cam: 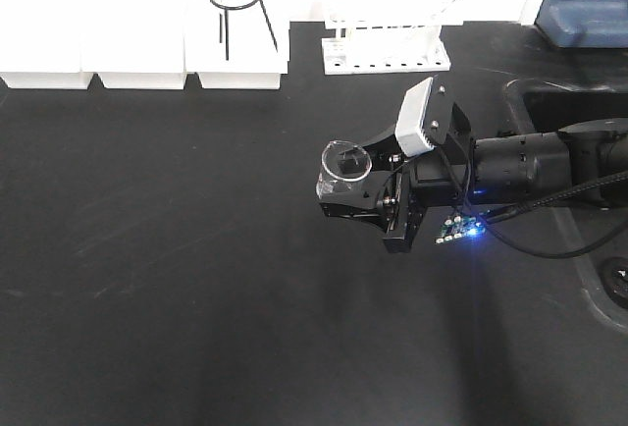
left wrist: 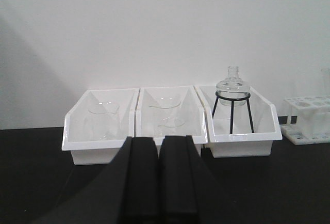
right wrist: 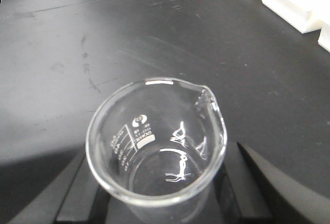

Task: Grab beaker and place in storage area
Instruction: 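Lift the beaker off the bench with the right gripper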

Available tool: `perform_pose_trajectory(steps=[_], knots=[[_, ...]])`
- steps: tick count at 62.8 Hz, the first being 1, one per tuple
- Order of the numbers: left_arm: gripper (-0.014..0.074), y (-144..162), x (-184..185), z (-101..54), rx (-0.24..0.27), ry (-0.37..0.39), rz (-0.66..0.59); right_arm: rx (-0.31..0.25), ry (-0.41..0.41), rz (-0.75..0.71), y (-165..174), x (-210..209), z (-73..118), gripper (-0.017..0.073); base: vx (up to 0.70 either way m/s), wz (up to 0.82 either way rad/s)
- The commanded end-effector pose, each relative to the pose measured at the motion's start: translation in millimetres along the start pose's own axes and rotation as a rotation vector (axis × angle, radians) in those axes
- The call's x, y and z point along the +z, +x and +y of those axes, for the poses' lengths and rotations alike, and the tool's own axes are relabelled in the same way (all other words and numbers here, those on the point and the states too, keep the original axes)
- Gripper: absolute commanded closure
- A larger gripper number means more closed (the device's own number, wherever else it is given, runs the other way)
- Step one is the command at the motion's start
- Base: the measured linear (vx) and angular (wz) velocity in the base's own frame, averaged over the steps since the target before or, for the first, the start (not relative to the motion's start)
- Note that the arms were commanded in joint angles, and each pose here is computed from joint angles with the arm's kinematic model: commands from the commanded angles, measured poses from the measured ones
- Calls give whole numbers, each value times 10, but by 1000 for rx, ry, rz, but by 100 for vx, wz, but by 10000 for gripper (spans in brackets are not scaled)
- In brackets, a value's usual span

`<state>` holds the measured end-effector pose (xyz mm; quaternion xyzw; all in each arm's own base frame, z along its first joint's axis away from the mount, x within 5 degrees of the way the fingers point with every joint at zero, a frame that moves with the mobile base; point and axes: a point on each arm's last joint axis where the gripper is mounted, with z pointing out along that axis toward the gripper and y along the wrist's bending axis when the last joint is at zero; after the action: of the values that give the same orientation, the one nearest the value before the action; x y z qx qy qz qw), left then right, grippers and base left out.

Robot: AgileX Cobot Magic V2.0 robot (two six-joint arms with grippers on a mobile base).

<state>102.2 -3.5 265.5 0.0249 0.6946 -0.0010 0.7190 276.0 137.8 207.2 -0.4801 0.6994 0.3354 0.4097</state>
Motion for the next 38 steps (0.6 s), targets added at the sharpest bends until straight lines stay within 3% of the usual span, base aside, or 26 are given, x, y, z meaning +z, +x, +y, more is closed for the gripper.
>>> perform_pose_trajectory(steps=[1, 38], knots=[[600, -181, 16, -4, -15, 9, -109, -29, -12, -98, -213, -89, 41, 565, 0, 0], [600, -181, 16, -4, -15, 9, -109, -29, -12, -98, -213, -89, 41, 565, 0, 0]])
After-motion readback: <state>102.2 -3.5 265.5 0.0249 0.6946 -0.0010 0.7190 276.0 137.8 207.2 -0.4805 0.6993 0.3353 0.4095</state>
